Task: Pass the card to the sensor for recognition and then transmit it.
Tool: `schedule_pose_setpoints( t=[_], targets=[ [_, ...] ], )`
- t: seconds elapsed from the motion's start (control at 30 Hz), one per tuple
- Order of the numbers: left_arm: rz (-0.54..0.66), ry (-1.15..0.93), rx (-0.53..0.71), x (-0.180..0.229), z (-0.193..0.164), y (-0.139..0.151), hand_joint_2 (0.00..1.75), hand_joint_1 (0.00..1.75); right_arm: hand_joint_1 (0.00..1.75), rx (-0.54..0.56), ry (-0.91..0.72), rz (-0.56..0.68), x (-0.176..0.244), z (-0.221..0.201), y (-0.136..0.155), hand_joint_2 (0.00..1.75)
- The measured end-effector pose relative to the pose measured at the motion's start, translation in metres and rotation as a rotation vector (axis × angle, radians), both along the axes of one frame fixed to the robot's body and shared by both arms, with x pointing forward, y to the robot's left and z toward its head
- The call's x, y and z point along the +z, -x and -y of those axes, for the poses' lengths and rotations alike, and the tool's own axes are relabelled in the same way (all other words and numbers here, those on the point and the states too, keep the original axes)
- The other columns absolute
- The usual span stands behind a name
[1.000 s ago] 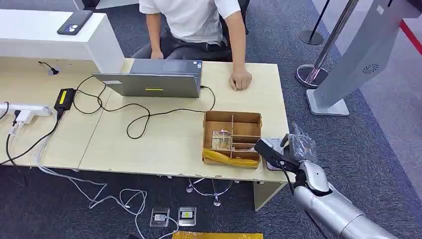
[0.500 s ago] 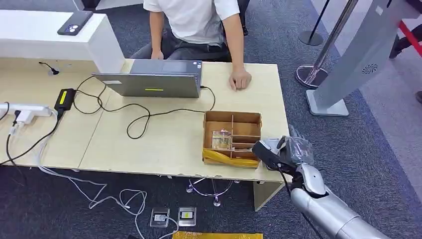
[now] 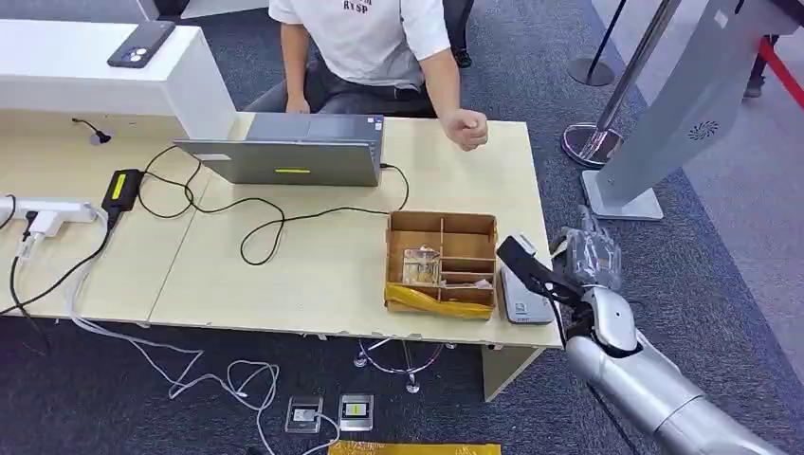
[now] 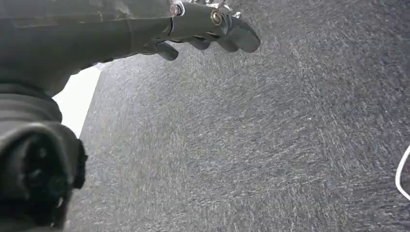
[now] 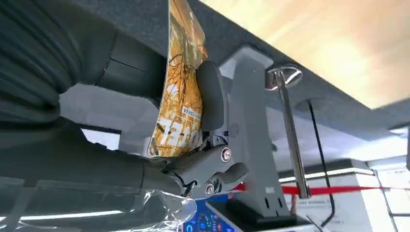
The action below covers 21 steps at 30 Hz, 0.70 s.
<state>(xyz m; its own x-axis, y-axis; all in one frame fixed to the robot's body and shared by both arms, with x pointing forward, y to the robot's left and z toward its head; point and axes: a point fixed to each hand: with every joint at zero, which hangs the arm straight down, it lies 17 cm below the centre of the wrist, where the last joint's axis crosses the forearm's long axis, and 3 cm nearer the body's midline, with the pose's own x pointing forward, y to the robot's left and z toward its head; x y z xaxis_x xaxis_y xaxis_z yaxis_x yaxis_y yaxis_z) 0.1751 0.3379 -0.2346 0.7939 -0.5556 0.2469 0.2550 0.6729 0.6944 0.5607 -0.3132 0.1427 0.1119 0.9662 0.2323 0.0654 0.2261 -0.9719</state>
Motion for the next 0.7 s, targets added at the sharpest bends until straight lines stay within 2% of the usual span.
schedule_pose_setpoints(
  t=[0.1,0.27,0.33,0.53,0.7],
  targets=[
    [0.000,0.000,-0.002,0.000,0.000,0.000,0.00,0.00,1.75,0.027,0.020,0.087,0.039,-0.007,-0.011,1.75],
    [0.004,0.000,-0.006,0.001,0.001,-0.003,0.00,0.00,1.75,0.081,0.053,0.248,0.147,-0.028,-0.040,1.75],
    [0.006,-0.002,-0.007,0.001,0.001,-0.004,0.00,0.00,1.75,0.107,0.056,0.286,0.176,-0.043,-0.045,1.75],
    [0.017,-0.006,-0.016,0.003,0.002,-0.011,0.00,0.00,1.75,0.206,0.061,0.338,0.210,-0.096,-0.048,1.75],
    [0.025,-0.009,-0.021,0.005,0.002,-0.016,0.00,0.00,1.75,0.283,0.094,0.300,0.200,-0.143,-0.051,1.75]
  ],
)
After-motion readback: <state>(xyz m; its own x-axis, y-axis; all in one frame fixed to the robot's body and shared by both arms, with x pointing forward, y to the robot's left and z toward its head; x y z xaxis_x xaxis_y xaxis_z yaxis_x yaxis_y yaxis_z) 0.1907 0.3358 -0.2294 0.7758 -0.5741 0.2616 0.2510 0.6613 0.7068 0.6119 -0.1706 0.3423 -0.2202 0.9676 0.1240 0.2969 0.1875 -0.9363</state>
